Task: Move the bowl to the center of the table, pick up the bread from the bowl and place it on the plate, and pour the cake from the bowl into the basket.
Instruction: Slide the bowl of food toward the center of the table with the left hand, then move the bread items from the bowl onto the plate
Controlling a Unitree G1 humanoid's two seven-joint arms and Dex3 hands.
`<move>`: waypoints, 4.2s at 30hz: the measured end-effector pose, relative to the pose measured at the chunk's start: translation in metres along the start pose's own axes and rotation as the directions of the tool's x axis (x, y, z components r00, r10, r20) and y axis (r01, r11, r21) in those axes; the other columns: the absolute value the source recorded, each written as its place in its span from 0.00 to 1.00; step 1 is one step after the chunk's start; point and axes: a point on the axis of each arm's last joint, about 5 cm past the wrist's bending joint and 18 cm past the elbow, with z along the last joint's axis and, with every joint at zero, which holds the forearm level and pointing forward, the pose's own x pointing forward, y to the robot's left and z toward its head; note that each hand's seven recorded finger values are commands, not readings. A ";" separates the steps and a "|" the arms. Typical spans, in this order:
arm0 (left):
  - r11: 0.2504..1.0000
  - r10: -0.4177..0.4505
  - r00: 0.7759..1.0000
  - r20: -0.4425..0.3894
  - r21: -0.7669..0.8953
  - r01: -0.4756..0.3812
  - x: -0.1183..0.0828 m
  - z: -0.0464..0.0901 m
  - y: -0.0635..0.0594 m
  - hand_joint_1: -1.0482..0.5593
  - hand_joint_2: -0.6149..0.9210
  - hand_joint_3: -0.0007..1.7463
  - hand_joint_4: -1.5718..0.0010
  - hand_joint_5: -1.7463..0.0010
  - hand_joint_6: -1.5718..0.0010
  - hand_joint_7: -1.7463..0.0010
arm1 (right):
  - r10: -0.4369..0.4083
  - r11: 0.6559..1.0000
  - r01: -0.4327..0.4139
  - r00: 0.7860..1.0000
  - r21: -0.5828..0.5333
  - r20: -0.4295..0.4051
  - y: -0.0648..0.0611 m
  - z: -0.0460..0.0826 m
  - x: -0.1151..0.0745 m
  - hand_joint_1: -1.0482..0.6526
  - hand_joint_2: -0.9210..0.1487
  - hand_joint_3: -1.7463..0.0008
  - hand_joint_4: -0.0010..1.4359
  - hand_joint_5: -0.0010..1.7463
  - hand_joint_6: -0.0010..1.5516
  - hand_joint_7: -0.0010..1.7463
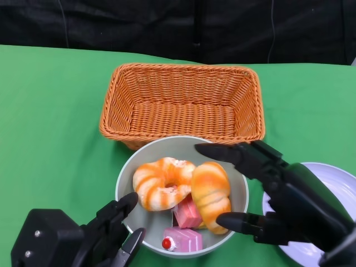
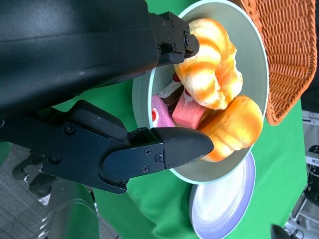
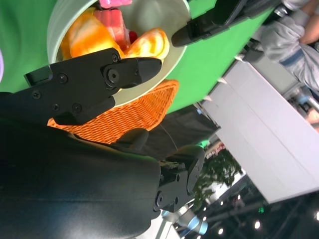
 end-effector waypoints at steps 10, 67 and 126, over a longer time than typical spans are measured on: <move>1.000 -0.015 1.000 0.003 0.021 0.015 0.002 -0.001 -0.006 0.14 1.00 0.38 0.95 0.96 0.98 0.99 | 0.079 0.979 -0.082 0.997 -0.186 -0.025 0.006 0.003 0.021 0.33 0.05 0.98 0.00 0.46 0.06 0.34; 0.964 0.177 0.977 0.119 0.177 -0.197 -0.001 0.001 -0.014 0.25 1.00 0.37 0.80 0.78 0.76 0.95 | 0.003 0.980 0.014 0.996 -0.198 0.088 0.040 -0.062 0.022 0.57 0.69 0.08 0.70 1.00 0.58 0.85; 0.967 0.175 0.978 0.115 0.166 -0.193 -0.003 0.001 -0.011 0.26 1.00 0.37 0.87 0.71 0.77 0.98 | -0.463 0.804 0.431 0.886 -0.410 0.023 -0.071 -0.053 0.009 0.62 0.89 0.00 0.74 1.00 0.59 0.89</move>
